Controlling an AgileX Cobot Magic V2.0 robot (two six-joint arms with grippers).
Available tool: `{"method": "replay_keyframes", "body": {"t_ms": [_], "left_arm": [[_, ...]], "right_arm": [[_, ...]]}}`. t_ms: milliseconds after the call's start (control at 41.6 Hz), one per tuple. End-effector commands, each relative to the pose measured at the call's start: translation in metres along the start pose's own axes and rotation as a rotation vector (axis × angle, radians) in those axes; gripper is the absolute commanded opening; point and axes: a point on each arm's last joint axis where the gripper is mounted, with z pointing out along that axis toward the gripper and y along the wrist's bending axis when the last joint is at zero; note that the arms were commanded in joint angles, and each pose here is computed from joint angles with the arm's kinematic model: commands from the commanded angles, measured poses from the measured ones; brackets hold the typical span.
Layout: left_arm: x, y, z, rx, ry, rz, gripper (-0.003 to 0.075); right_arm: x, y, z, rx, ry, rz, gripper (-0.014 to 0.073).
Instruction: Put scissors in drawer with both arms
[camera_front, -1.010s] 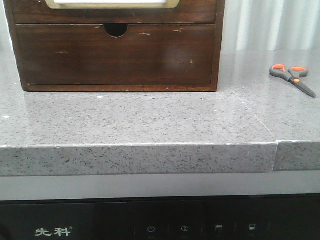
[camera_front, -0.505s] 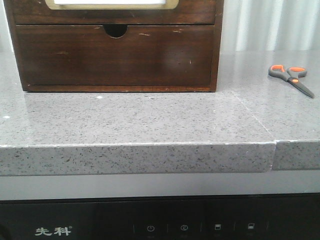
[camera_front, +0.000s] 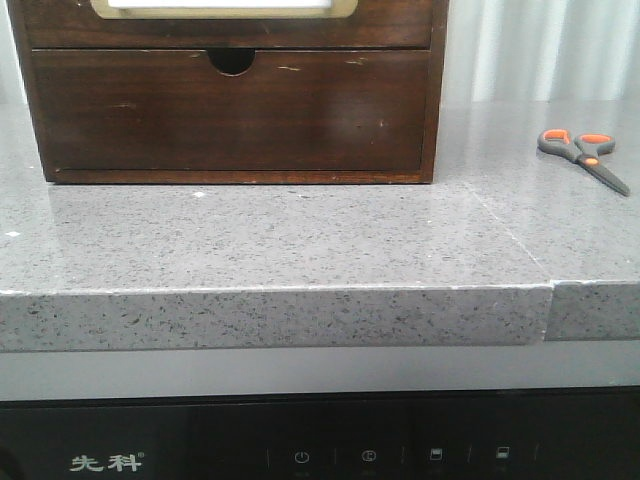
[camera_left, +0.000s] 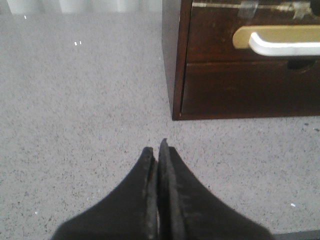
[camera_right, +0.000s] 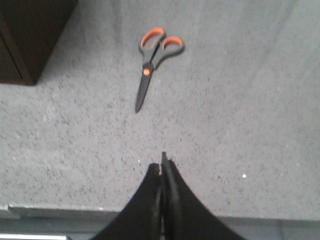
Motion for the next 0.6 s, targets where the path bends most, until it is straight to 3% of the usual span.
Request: {"method": "replay_keyframes", "body": {"t_ms": [0, 144, 241, 313, 409, 481, 577], "left_arm": [[-0.013, -0.001, 0.005, 0.013, -0.047, -0.030, -0.0020], [-0.012, -0.002, 0.015, 0.026, -0.009, -0.049, -0.0020], [-0.012, -0.003, 0.020, 0.044, 0.008, -0.075, 0.0031], [-0.012, -0.005, 0.025, 0.060, 0.017, -0.101, 0.0148], [-0.013, -0.007, 0.031, 0.090, 0.023, -0.152, 0.0367], [-0.014, -0.010, 0.037, 0.121, 0.036, -0.204, 0.0512], [-0.014, -0.014, 0.048, 0.172, 0.076, -0.297, 0.0578]], "right_arm": [[-0.010, -0.001, 0.009, 0.015, -0.029, -0.014, -0.0059], [-0.008, -0.001, 0.023, 0.016, 0.033, -0.026, 0.0014], [-0.007, -0.001, 0.028, 0.015, 0.062, -0.035, 0.0204], [-0.007, -0.001, 0.029, 0.015, 0.066, -0.041, 0.0379], [-0.007, -0.001, 0.029, 0.015, 0.060, -0.041, 0.0545], [-0.007, -0.001, 0.029, 0.015, 0.060, -0.041, 0.0589], [-0.007, -0.001, 0.029, 0.015, 0.060, -0.041, 0.0578]]}}
